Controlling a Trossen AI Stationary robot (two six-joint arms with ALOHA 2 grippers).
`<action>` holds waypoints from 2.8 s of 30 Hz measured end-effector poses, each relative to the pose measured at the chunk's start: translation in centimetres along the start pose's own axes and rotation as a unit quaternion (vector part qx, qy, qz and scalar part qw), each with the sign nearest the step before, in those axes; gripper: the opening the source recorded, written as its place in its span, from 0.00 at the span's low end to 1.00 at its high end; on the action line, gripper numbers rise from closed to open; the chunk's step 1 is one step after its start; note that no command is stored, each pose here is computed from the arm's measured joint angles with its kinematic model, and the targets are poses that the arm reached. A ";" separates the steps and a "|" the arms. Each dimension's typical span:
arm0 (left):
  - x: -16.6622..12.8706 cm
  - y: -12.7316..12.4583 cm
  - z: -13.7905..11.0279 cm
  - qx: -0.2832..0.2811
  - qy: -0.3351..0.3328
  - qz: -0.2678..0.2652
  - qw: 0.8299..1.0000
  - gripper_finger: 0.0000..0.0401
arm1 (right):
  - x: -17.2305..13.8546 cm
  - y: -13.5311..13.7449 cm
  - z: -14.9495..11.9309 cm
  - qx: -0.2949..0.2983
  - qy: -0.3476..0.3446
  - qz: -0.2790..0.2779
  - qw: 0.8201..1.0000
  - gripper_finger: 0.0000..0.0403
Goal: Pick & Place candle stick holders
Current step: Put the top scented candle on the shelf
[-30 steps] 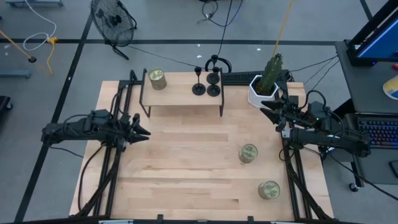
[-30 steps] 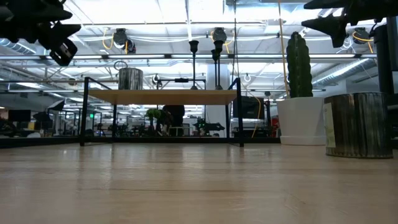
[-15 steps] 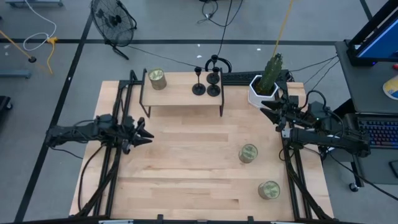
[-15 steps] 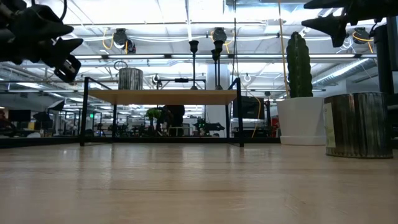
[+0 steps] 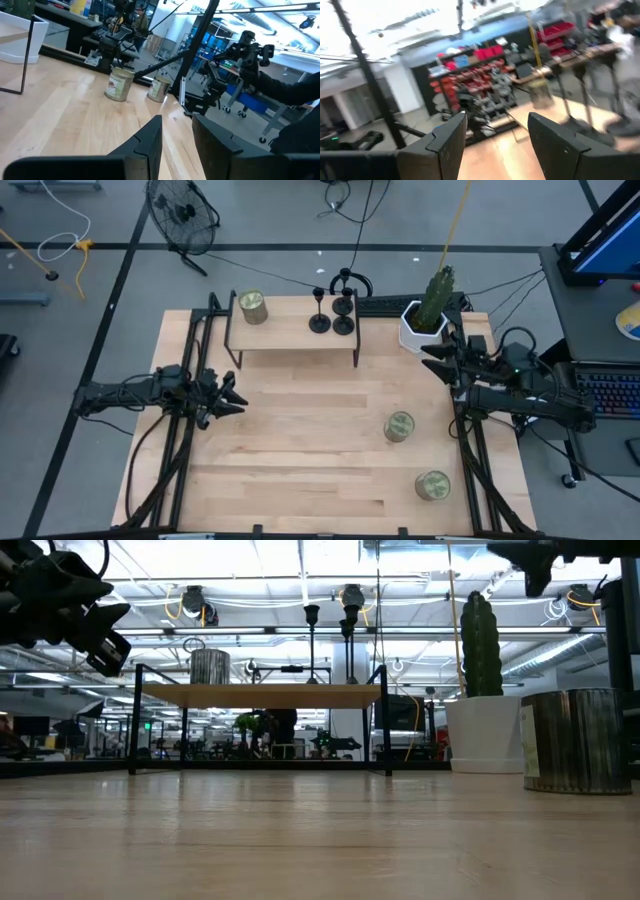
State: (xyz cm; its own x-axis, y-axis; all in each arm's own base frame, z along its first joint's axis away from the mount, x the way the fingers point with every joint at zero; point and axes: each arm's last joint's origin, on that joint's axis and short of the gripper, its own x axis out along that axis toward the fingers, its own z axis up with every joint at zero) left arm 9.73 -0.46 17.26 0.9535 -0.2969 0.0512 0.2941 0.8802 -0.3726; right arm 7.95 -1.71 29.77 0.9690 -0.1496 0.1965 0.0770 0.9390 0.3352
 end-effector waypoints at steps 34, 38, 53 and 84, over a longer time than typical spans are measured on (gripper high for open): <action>0.0 0.0 0.0 -0.013 0.004 0.002 1.000 0.28 | 5.7 1.0 -0.1 0.026 0.181 0.052 0.982 0.52; 0.0 0.0 0.0 -0.013 0.004 0.002 1.000 0.28 | 6.2 1.5 0.1 0.028 0.236 0.033 0.971 0.52; 0.0 0.0 0.0 -0.002 0.004 0.002 1.000 0.28 | 6.7 2.9 1.1 0.044 0.365 -0.072 0.927 0.52; 0.0 0.0 0.0 -0.026 0.004 0.003 1.000 0.28 | 8.0 3.3 -2.0 0.101 0.510 -0.198 0.831 0.52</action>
State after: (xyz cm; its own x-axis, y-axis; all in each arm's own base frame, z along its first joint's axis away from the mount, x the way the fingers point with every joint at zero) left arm 9.73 -0.46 17.21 0.9544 -0.2956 0.0420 0.2853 0.8615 -0.4200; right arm 16.39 0.79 30.57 0.5798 0.0030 -0.8148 0.4959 0.7921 0.3558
